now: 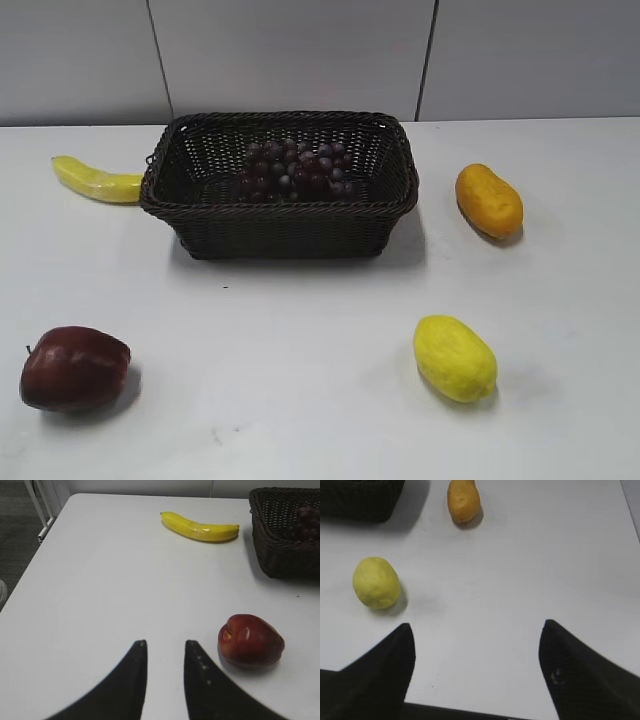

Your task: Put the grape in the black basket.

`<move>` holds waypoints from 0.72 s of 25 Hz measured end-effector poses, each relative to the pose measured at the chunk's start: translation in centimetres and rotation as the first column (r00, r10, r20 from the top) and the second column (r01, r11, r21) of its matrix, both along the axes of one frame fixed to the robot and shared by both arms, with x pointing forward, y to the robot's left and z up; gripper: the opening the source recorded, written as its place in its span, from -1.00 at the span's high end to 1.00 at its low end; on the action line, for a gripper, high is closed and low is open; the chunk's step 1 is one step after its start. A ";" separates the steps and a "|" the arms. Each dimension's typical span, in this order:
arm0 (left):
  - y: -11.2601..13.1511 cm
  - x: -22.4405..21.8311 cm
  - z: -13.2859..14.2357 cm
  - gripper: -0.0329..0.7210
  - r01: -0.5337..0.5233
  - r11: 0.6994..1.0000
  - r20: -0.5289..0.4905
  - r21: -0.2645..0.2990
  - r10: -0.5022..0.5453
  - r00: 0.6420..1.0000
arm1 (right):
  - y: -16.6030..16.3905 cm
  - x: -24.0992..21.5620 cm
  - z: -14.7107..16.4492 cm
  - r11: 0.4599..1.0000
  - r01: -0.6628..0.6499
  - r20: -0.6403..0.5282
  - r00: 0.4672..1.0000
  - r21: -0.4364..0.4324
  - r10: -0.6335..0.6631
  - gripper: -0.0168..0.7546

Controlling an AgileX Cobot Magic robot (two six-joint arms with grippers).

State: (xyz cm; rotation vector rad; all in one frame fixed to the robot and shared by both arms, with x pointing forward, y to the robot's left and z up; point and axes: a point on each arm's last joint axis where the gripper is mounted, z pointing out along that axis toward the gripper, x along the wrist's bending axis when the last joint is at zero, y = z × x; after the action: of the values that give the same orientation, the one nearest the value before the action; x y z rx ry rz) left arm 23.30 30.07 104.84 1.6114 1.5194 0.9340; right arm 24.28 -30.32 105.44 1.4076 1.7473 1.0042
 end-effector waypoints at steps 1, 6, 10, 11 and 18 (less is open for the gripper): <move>0.0 0.0 0.0 0.31 0.000 1.000 0.000 0.000 0.000 1.000 | -0.1 -0.4 0.0 1.000 0.000 0.024 1.000 0.006 0.000 -0.56; 0.0 0.0 0.0 0.31 0.000 1.000 0.001 0.001 0.000 1.000 | -0.2 -0.8 0.0 1.000 0.002 0.049 0.999 0.012 -0.003 -0.56; 0.0 0.0 0.0 0.31 0.000 1.000 0.001 0.001 0.000 1.000 | -0.2 -0.8 0.0 0.999 0.029 0.050 0.998 0.013 -0.030 -0.56; 0.0 0.0 0.0 0.31 0.000 1.000 0.001 0.001 0.000 1.000 | -0.2 -0.8 0.0 0.999 0.046 0.050 0.998 0.013 -0.046 -0.56; 0.0 0.0 0.0 0.31 0.000 1.000 0.001 0.001 0.000 1.000 | -0.1 -0.9 0.0 0.992 0.128 0.050 0.990 0.013 -0.129 -0.56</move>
State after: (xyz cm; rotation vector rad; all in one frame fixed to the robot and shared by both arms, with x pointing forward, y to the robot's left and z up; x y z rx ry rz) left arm 23.31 30.07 104.85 1.6108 1.5189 0.9356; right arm 23.41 -30.46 105.42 1.4685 1.5959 0.9719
